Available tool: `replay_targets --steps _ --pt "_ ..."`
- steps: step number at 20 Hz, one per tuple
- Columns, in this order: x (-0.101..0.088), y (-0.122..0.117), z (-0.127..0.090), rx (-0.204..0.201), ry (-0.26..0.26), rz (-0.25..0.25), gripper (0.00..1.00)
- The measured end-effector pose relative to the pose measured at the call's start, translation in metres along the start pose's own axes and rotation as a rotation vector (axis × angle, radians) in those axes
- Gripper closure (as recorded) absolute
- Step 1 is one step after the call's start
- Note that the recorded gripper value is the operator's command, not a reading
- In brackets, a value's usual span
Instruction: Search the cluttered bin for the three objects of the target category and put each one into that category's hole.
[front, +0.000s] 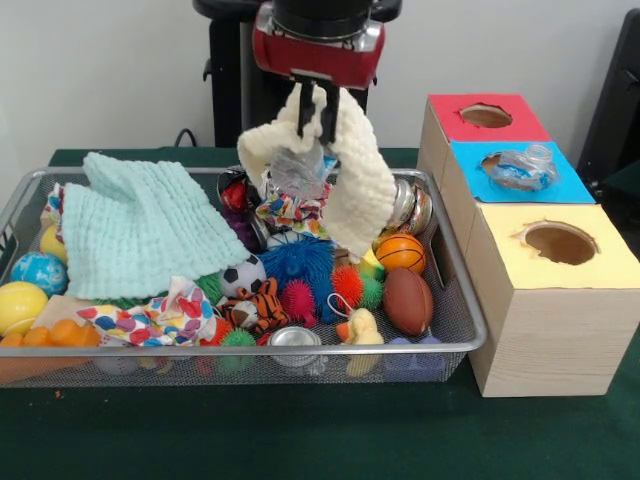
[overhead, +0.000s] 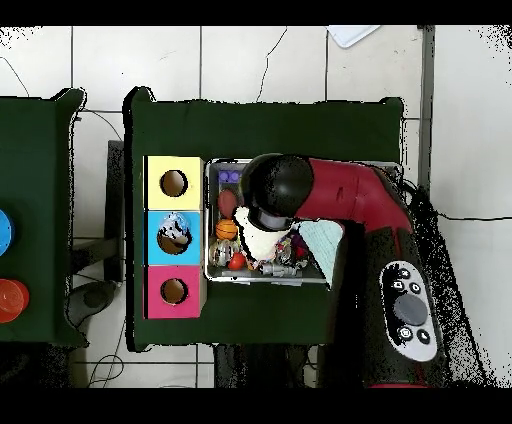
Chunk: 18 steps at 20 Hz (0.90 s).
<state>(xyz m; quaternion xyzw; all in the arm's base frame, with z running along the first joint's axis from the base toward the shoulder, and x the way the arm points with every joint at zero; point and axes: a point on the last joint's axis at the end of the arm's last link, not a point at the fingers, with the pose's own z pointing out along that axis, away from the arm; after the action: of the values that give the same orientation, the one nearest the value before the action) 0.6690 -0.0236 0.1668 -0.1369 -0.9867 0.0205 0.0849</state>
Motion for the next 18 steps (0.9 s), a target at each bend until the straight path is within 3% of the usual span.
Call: replay_targets --steps 5,6,13,18 --pt "-0.003 -0.012 -0.016 -0.011 -0.024 0.016 1.00" --pt "-0.003 -0.016 -0.023 -0.022 -0.031 0.021 0.00" --pt "0.003 -0.023 -0.028 -0.054 -0.022 0.031 0.00" --pt "0.010 -0.022 -0.018 -0.095 -0.030 0.051 0.00"
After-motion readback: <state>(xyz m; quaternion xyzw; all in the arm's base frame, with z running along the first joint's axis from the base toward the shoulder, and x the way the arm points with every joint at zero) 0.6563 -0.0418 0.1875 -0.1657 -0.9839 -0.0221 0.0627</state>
